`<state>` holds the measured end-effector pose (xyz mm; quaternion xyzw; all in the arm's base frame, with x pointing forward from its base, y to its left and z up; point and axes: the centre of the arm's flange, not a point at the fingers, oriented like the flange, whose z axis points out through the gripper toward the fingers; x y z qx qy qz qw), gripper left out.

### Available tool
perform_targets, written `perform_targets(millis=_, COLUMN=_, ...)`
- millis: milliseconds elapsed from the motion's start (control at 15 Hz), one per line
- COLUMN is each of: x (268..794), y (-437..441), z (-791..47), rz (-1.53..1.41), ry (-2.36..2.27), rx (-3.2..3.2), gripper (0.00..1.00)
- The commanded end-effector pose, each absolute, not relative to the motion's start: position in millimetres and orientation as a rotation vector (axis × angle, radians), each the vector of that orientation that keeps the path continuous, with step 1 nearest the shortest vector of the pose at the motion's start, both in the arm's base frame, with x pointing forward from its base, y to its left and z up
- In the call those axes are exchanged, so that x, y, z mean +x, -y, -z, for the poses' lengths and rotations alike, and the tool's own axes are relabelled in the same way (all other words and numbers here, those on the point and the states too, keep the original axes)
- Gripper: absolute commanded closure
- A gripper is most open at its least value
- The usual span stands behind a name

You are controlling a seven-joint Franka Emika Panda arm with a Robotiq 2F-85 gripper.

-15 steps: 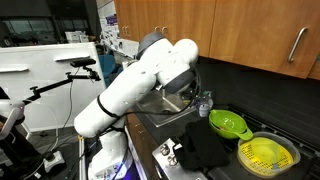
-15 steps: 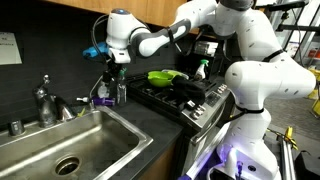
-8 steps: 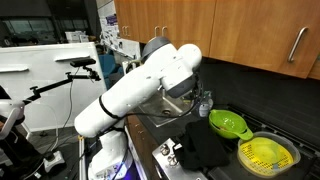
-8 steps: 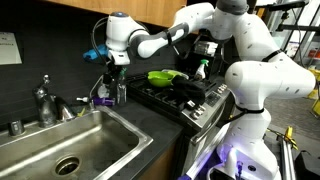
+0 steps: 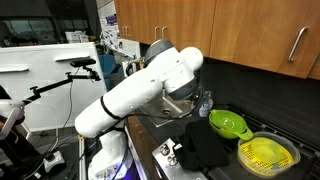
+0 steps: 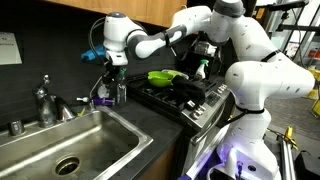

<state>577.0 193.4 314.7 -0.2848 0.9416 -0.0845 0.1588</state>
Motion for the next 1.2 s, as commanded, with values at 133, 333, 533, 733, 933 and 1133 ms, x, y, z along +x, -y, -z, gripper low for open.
perform_targets(millis=133, x=596.4, y=-190.2, z=-327.2, rz=0.254, ry=-2.689, rx=-0.827, gripper=0.36)
perform_targets(millis=333, x=597.3, y=-190.9, z=-329.0, rz=0.257, ry=-2.69, rx=-0.826, gripper=0.63)
perform_targets(millis=533, x=598.4, y=-189.9, z=-331.9, rz=0.258, ry=-2.687, rx=-0.824, gripper=0.76)
perform_targets(millis=733, x=601.9, y=-186.3, z=-336.3, rz=0.263, ry=-2.683, rx=-0.806, gripper=1.0)
perform_targets(millis=933, x=602.5, y=-183.8, z=-336.8, rz=0.265, ry=-2.686, rx=-0.786, gripper=0.96)
perform_targets(millis=1133, x=602.6, y=-182.7, z=-336.4, rz=0.272, ry=-2.681, rx=-0.785, gripper=0.96)
